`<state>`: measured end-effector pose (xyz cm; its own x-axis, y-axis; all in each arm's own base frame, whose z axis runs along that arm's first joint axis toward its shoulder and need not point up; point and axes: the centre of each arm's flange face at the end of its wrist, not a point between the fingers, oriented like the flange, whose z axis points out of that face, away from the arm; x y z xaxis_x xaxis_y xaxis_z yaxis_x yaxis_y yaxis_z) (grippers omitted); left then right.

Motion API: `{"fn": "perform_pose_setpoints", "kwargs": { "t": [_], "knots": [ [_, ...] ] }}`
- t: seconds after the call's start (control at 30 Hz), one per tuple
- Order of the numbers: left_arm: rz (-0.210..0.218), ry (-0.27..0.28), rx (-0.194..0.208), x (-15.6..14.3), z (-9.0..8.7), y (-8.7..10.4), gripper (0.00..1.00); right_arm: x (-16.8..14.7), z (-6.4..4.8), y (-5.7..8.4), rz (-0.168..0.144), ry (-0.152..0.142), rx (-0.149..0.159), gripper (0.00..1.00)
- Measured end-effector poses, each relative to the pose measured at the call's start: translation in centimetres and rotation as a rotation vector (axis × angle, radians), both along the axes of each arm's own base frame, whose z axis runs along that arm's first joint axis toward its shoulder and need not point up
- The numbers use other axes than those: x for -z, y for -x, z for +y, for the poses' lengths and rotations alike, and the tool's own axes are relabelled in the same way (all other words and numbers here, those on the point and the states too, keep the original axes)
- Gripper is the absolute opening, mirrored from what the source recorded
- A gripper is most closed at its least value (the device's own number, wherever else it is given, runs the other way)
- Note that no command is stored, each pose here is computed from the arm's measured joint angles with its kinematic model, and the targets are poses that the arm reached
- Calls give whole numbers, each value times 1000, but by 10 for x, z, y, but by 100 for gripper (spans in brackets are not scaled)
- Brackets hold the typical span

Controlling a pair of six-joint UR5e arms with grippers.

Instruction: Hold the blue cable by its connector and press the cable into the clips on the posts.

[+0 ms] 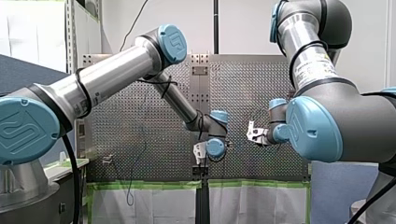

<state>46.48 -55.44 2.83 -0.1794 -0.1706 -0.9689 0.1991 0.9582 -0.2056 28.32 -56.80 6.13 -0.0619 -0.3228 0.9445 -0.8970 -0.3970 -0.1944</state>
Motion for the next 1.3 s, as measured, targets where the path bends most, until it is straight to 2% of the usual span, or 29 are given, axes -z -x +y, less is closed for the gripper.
{"fn": "perform_pose_setpoints", "kwargs": {
  "t": [0.3,0.53,0.83,1.1,1.3],
  "knots": [
    [-3,4,-11,1,12,-17,0,0,1,-3,1,4,-17,0],
    [-4,-14,-16,1,20,-26,0,0,1,-3,4,10,-24,0],
    [-4,-32,-4,2,28,-36,0,-1,-1,-3,2,24,-24,0],
    [-10,-28,14,-1,29,-45,0,-2,-4,-2,-1,42,-18,0],
    [-29,-10,29,-12,21,-52,0,0,-4,-3,-1,44,-20,0]
  ]
}}
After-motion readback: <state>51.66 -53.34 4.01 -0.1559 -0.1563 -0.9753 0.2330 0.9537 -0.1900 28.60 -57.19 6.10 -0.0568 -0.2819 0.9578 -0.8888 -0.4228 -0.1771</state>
